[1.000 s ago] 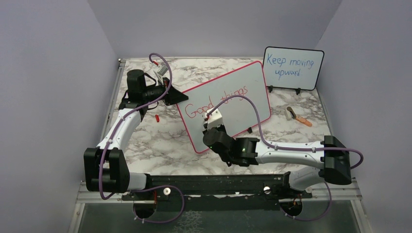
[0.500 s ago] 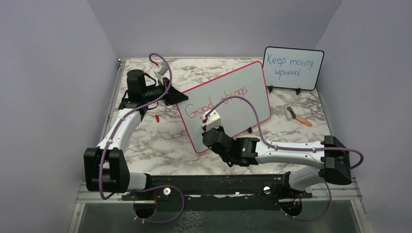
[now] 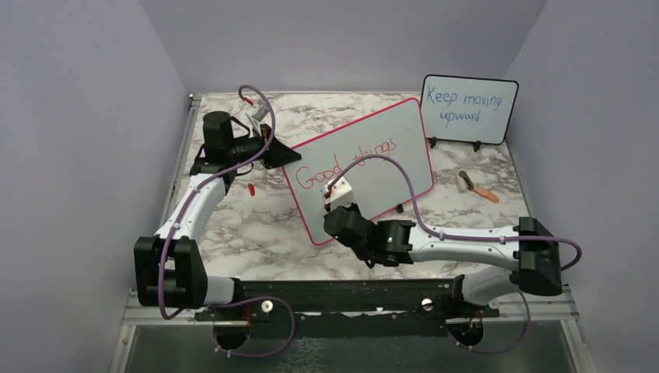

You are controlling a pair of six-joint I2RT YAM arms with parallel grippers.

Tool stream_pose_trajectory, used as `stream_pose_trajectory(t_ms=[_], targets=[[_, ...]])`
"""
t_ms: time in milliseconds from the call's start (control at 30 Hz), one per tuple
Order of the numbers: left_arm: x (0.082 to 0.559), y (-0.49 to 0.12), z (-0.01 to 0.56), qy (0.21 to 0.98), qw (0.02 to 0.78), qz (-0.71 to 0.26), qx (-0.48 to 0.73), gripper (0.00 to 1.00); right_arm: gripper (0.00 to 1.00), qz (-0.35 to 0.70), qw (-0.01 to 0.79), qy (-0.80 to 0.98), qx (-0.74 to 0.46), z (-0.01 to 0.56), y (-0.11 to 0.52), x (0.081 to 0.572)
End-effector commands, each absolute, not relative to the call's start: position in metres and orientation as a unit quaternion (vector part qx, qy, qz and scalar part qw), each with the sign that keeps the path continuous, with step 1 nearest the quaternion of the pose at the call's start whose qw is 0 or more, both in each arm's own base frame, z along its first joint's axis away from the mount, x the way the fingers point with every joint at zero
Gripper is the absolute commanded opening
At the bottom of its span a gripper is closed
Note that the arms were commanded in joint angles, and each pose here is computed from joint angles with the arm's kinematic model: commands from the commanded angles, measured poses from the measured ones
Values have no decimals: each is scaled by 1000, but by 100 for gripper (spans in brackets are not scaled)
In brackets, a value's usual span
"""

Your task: Write a sentence on the whiteboard

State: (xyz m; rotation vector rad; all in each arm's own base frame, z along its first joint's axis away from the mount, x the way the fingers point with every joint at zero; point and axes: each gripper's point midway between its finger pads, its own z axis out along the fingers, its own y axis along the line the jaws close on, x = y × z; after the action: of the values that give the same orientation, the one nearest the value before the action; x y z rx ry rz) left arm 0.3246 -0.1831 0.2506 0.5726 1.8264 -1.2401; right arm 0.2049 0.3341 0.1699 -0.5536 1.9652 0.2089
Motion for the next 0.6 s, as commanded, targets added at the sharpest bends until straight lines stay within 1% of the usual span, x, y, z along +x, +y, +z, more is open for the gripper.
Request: stream_pose_trajectory(t_ms=[0,567], targets=[[335,-177,219,762,411,-457,205,0,1,35,502,832,-234,151,309,209],[335,-177,218,763,411,-456,205,0,1,33,536,822,-189,168,296,223]])
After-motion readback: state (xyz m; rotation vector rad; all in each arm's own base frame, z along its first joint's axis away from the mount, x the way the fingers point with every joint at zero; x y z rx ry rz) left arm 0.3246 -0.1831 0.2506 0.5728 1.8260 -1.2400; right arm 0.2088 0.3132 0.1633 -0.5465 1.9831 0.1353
